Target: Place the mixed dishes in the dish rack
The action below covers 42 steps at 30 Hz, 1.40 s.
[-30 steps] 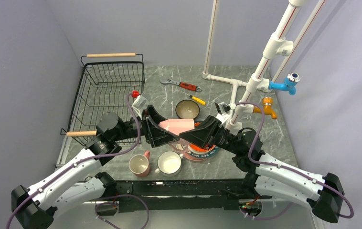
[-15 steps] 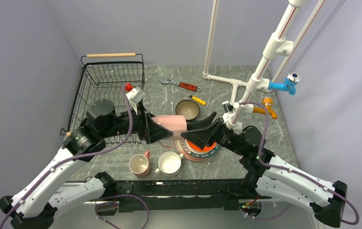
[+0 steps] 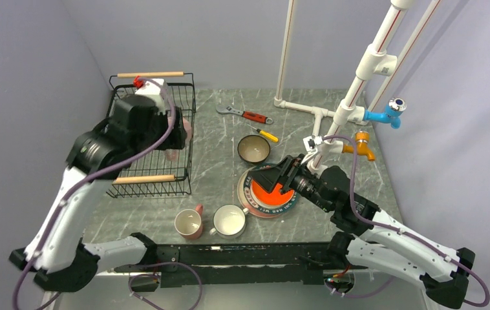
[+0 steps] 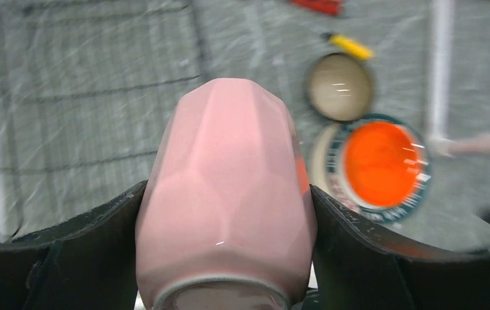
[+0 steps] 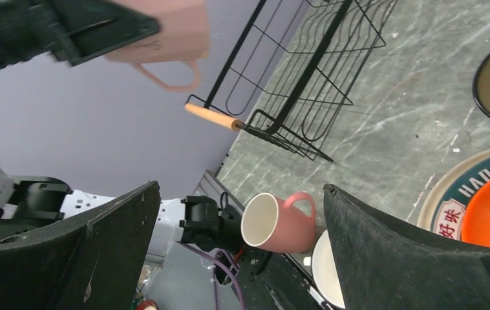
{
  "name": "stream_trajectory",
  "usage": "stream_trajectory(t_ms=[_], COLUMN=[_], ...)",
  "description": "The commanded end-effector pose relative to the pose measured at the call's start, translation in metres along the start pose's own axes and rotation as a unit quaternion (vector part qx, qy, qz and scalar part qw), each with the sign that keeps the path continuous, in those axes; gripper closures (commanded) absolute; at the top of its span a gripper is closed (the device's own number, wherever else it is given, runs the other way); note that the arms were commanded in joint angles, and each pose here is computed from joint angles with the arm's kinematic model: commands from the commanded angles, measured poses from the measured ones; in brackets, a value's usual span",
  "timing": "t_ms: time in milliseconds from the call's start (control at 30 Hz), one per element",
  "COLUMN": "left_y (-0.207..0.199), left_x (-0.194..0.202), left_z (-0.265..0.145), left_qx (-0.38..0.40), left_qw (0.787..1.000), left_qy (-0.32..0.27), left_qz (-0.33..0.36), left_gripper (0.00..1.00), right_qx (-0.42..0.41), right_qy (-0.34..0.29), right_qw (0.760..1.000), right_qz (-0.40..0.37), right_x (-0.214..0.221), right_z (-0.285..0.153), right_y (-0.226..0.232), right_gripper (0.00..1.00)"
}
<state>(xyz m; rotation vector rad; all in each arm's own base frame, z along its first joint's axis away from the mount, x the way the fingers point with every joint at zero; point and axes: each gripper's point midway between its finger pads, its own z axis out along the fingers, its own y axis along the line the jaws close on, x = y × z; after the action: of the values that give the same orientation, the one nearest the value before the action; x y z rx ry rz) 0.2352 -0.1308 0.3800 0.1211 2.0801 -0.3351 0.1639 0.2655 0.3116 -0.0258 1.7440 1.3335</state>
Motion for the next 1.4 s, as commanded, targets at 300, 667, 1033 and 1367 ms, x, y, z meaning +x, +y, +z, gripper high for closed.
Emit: stream_trajectory(t_ms=[300,667,1033,1367], left_y=[0.112,0.115,0.121,0.112], left_x=[0.049,0.109,0.161,0.185], left_z=[0.098,0.15,0.167,0.173], left_qx=[-0.265,-0.266,-0.313,-0.292], left_qw=[0.951,0.927,0.888,0.885], left_qy=[0.134,0.181,0.26,0.271], left_qz=[-0.083,-0.193,-0.216,-0.24], left_gripper=[1.0,1.0,1.0,1.0], right_qx=[0.04,0.052,0.052,0.053], right_qy=[0.0,0.003,0.004,0.008], right_qw=[0.999,0.999,0.998,0.998], right_qz=[0.004,0.015,0.02,0.023], right_x=[-0.011,-0.007,-0.004,-0.002], right_z=[0.003,0.006,0.007,0.011], right_y=[-0.001,-0.007,-0.009,-0.01], right_gripper=[0.04,0.04,0.05,0.05])
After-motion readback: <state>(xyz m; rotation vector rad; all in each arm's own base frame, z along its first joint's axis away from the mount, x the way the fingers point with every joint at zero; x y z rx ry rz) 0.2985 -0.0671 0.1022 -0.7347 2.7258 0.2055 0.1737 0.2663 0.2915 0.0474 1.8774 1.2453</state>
